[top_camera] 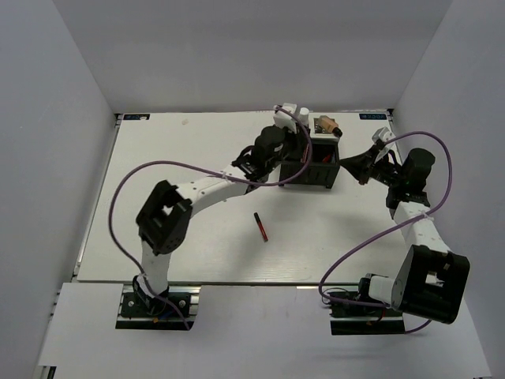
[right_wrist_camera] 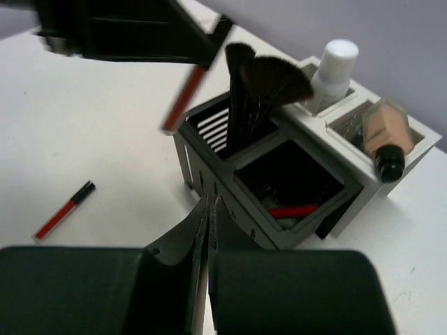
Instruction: Organize the makeup
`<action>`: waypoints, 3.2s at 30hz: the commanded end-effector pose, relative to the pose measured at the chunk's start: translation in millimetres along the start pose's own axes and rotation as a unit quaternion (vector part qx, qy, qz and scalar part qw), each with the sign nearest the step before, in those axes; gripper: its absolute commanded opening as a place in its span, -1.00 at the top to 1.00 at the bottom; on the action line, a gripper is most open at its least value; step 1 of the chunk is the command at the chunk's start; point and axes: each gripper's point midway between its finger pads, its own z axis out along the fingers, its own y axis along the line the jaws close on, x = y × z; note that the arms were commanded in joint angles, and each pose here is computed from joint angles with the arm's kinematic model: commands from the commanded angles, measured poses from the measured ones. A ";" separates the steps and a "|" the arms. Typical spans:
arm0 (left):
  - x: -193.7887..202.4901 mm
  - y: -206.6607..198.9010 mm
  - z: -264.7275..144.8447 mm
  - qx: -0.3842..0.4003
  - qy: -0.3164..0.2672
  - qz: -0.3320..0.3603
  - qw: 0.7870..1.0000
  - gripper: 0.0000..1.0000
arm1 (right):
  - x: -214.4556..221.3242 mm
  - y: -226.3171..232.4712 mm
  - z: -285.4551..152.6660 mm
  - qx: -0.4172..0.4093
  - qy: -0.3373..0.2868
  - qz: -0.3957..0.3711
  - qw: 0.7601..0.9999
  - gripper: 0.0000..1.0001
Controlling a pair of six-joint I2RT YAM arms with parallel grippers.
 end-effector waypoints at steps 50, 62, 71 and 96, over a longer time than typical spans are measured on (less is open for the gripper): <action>-80.6 -60.3 45.6 0.093 -0.170 0.014 0.981 -0.31 | 11.7 59.3 -6.1 -0.218 0.104 0.038 0.970 -0.59; -98.3 49.5 -154.0 -0.140 -0.102 -0.045 0.984 0.43 | 75.4 181.1 62.1 -0.293 0.230 -0.036 0.927 0.65; -4.2 124.0 -321.7 -0.288 -0.031 -0.212 0.933 -0.45 | 136.9 219.3 137.1 -0.180 0.372 0.001 0.911 0.22; 54.5 147.7 -354.4 -0.343 0.010 -0.259 0.903 -0.62 | 206.7 205.2 132.7 0.047 0.533 0.050 0.843 0.12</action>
